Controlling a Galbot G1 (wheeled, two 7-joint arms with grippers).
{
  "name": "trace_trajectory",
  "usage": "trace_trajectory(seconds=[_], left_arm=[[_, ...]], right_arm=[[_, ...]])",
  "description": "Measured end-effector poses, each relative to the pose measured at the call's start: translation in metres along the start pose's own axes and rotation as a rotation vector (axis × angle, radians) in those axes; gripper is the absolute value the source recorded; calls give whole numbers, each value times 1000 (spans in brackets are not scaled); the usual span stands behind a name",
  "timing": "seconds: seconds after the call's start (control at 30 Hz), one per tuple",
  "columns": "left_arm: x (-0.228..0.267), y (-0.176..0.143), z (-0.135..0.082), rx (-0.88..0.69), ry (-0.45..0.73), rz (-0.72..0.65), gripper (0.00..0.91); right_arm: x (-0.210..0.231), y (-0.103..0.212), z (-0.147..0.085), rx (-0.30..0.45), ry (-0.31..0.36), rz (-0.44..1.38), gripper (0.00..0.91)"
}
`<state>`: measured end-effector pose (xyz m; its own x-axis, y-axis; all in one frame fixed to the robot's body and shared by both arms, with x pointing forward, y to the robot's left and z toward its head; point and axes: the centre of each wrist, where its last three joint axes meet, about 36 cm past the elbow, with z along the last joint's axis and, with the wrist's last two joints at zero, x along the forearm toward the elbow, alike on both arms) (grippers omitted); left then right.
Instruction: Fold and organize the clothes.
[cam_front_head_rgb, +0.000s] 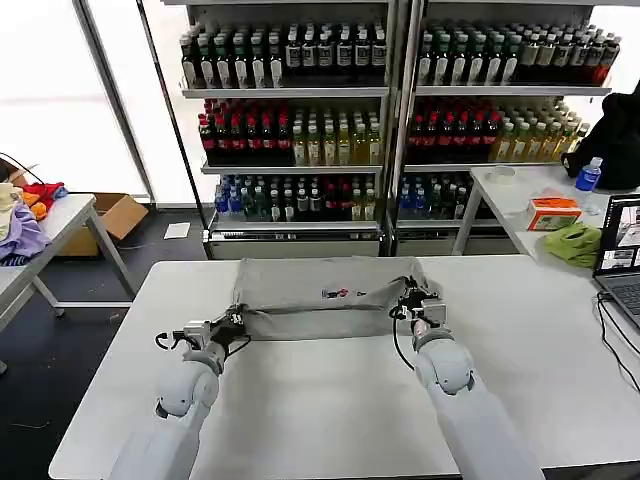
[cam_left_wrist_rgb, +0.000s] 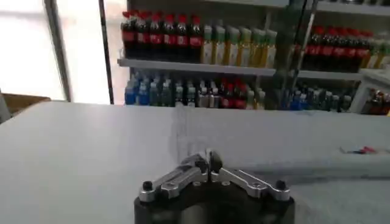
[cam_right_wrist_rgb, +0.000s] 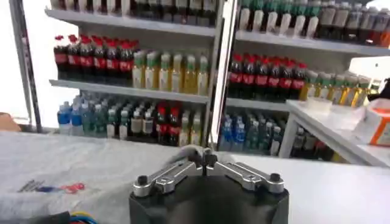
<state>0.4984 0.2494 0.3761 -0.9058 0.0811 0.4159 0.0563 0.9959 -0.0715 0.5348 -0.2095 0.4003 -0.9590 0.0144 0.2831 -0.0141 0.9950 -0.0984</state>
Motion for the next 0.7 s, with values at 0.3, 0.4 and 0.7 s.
trace_trajectory(seconds=[0.3,0.4,0.7], left_arm=[[-1,0,-2,-14,21,-18,907],[3,1,-4,-18,23,-20,907],[25,0,-22,-1,8,-14,907]], right_arm=[[5,1,-7,-91,51,13,907],[9,3,-12,-129,68,18,907],[25,10,-32,-197,84,39,907]])
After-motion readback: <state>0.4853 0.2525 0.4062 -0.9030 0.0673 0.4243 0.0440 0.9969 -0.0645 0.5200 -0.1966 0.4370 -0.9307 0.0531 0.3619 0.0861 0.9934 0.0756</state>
